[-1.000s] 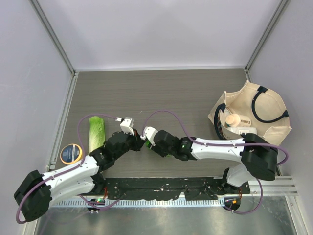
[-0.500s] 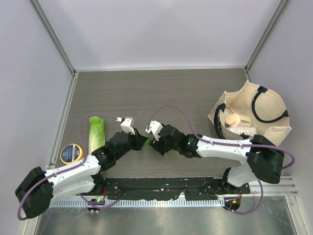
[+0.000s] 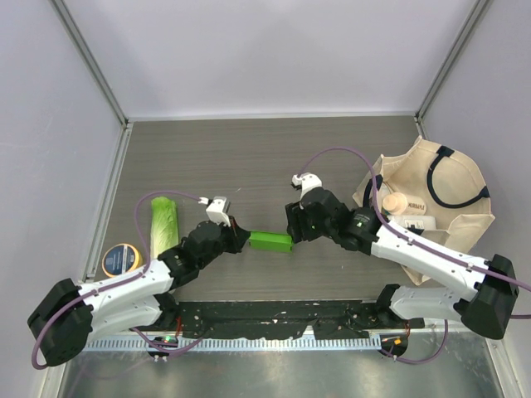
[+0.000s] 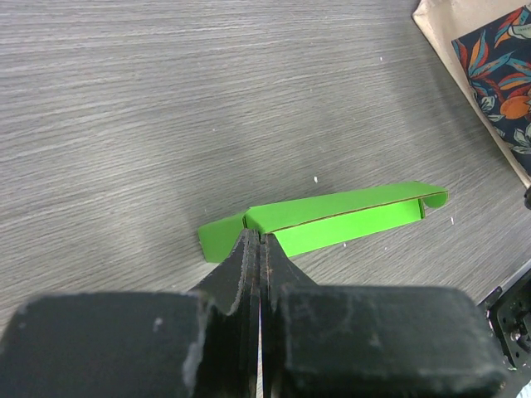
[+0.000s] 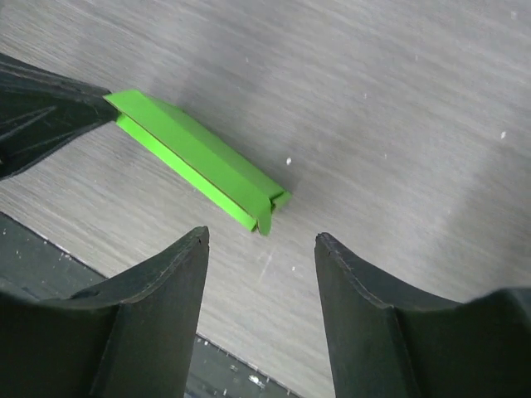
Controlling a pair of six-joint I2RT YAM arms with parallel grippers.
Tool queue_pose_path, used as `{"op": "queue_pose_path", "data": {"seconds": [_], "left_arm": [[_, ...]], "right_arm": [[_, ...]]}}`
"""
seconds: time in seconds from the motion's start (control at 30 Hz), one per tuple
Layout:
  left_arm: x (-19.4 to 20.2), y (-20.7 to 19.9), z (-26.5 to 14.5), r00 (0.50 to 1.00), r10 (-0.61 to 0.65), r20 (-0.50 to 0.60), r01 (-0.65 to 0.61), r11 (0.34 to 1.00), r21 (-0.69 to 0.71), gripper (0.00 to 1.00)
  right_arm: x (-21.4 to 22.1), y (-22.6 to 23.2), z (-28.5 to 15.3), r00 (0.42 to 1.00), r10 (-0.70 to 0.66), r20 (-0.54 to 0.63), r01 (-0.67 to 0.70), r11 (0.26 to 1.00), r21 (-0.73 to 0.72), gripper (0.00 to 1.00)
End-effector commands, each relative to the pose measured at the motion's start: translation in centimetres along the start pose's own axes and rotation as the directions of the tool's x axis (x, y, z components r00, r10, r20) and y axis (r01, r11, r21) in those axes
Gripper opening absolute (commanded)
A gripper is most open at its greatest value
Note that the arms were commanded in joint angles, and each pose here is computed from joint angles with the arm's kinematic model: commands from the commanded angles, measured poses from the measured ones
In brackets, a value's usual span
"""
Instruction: Fold the paper box
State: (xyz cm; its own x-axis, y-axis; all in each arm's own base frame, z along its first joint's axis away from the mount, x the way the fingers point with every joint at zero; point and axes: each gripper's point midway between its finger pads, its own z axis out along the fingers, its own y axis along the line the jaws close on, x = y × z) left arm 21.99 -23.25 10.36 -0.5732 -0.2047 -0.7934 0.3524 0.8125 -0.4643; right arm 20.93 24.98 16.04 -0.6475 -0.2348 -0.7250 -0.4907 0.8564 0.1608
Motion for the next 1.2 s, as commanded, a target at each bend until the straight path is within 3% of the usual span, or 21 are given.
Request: {"op": "queue_pose_path", "data": {"seconds": [0.0, 0.2, 0.63, 1.17], "left_arm": [[1.0, 1.0, -0.3, 0.999, 0.003, -0.05, -0.006, 0.998, -0.056, 0.0], [0.9, 0.8, -0.4, 0.998, 0.005, -0.056, -0.008, 0.999, -0.05, 0.0], [0.7, 0.7, -0.5, 0.999, 0.016, -0.052, -0.018, 0.999, -0.049, 0.0], [0.9, 0.4, -0.3, 0.998, 0.014, -0.06, -0.016, 0.999, -0.036, 0.0]], "right_arm": [[1.6, -1.3, -1.6, 0.993, 0.08, -0.092, -0.073, 0.994, 0.077, 0.55], [2.6, 0.1, -0.3, 0.988, 0.064, -0.141, -0.065, 0.998, -0.001, 0.41], [2.1, 1.1, 2.7, 0.992, 0.029, -0.125, -0.033, 0.999, -0.032, 0.35], [1.7, 1.5, 3.3, 0.987, 0.082, -0.136, -0.084, 0.996, -0.011, 0.04]]}}
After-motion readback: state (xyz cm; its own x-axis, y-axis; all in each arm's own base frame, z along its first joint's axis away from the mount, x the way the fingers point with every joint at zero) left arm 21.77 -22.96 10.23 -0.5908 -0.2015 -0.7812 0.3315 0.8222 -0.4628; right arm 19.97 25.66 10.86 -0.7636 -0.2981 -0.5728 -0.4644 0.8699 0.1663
